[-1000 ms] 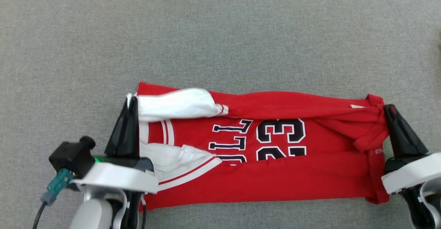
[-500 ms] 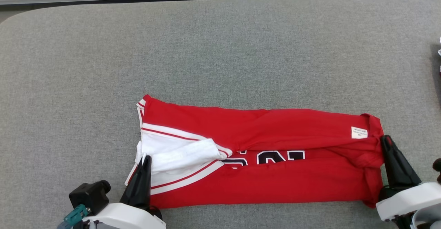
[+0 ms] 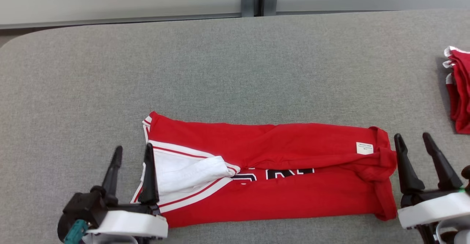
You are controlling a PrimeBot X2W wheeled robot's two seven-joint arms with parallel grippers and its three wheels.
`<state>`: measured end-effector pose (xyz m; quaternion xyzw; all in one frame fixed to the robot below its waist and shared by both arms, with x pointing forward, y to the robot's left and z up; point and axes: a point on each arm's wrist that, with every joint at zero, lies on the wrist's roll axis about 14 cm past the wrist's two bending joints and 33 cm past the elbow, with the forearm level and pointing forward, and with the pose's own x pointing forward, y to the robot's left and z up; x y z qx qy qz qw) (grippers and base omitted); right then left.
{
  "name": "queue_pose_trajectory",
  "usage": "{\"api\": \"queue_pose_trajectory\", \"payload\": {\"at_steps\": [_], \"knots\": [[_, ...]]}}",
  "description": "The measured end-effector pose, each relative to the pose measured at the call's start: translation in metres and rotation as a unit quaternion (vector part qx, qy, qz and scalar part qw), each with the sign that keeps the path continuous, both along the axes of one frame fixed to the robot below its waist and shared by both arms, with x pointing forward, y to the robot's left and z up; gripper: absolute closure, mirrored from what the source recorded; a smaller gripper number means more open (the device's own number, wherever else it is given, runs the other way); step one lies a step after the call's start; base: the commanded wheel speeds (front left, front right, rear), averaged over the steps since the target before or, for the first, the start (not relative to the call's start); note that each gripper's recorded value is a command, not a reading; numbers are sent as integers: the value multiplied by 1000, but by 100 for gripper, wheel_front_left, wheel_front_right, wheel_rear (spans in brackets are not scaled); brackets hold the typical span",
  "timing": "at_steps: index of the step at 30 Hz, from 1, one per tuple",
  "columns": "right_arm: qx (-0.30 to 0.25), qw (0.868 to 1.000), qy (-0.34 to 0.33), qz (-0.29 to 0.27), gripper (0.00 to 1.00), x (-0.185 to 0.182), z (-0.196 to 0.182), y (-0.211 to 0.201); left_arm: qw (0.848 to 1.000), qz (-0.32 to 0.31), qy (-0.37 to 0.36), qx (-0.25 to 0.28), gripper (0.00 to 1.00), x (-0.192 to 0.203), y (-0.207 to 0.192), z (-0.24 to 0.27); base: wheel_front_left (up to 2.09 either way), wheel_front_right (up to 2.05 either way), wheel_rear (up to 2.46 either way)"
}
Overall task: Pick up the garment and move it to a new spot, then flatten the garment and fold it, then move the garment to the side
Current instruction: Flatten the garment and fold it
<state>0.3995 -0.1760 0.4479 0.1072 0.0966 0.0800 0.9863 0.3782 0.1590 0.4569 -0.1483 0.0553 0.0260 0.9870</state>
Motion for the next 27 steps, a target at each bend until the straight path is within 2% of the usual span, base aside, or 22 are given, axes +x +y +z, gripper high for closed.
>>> {"api": "queue_pose_trajectory", "payload": {"at_steps": [8,18,27], "knots": [[-33,997,-64,3,0,-1,48,2,995,-10,-89,45,0,16,4,49,0,0,0],[-38,998,-54,13,0,-23,51,12,993,-17,-76,91,0,3,13,42,0,0,0],[-43,998,-46,17,0,-23,49,13,993,-18,-58,99,0,2,15,32,0,0,0]]}}
